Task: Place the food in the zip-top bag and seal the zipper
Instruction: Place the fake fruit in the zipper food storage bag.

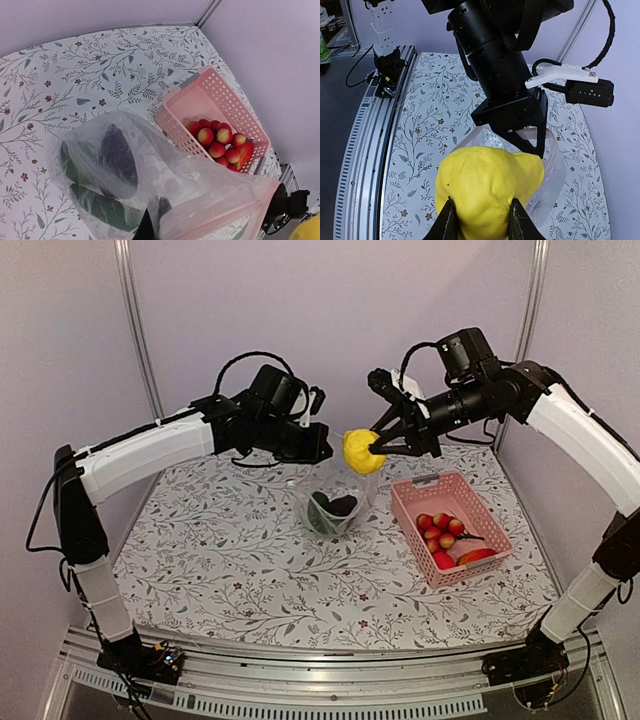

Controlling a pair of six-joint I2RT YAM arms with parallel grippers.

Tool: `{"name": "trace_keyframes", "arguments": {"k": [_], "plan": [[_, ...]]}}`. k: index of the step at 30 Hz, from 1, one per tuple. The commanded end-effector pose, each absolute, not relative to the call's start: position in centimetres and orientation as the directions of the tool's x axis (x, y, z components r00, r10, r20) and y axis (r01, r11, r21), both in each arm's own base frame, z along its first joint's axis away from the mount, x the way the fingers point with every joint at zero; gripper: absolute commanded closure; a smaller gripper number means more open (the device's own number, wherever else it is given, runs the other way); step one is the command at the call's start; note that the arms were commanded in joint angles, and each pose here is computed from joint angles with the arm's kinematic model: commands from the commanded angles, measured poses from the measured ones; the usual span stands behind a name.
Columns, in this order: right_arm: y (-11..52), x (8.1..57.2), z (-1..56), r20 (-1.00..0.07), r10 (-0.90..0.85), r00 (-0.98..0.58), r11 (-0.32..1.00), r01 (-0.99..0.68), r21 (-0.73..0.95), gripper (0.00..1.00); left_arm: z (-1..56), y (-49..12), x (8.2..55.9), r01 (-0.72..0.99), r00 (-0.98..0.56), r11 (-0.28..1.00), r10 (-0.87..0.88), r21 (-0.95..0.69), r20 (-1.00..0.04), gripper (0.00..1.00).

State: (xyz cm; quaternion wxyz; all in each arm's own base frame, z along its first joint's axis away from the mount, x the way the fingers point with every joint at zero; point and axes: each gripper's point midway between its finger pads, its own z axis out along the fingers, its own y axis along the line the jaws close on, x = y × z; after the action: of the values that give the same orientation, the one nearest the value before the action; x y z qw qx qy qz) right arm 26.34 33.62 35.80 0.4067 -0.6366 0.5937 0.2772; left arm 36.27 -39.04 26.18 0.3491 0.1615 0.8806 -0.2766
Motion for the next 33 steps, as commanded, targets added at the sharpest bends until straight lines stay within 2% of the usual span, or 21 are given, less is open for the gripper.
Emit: {"name": "trace_keyframes", "arguments": {"k": [1,5,8,11,16,19,25,29,33], "plan": [[35.9,26.6,34.1,-0.85,-0.509,0.135,0.012,-0.986,-0.164,0.77,25.9,-38.8,37.0,0.472,-0.714,0.783,0.07,-0.405,-0.696,1.0],[36.7,27.8,31.6,-0.826,-0.547,0.135,0.041,-0.981,-0.188,0.72,26.1,-38.5,36.9,0.474,-0.715,0.78,0.071,-0.409,-0.696,1.0],[37.0,29.2,30.8,-0.809,-0.577,0.108,0.12,-0.969,-0.215,0.48,26.4,-38.1,36.9,0.476,-0.713,0.781,0.075,-0.403,-0.697,1.0],[36.8,29.4,31.7,-0.818,-0.567,0.097,0.151,-0.964,-0.219,0.39,26.5,-37.2,37.0,0.469,-0.709,0.794,0.077,-0.388,-0.701,1.0],[36.2,27.8,34.4,-0.848,-0.517,0.113,0.14,-0.967,-0.214,0.38,26.7,-35.1,37.8,0.433,-0.702,0.83,0.067,-0.351,-0.709,1.0],[35.9,25.3,34.5,-0.84,-0.52,0.151,0.048,-0.977,-0.206,0.42,26.8,-34.4,38.2,0.424,-0.705,0.833,0.056,-0.356,-0.707,1.0],[37.0,21.5,27.8,-0.655,-0.682,0.325,-0.136,-0.936,-0.324,0.51,27.4,-35.1,37.9,0.45,-0.707,0.806,0.057,-0.385,-0.705,1.0],[38.3,21.6,26.2,-0.551,-0.738,0.39,-0.16,-0.894,-0.419,0.52,27.3,-35.5,37.6,0.462,-0.718,0.79,0.066,-0.403,-0.693,1.0],[40.1,22.4,25.4,-0.504,-0.764,0.402,-0.157,-0.874,-0.46,0.49,27.2,-35.6,37.3,0.462,-0.726,0.784,0.066,-0.415,-0.684,1.0]]}}
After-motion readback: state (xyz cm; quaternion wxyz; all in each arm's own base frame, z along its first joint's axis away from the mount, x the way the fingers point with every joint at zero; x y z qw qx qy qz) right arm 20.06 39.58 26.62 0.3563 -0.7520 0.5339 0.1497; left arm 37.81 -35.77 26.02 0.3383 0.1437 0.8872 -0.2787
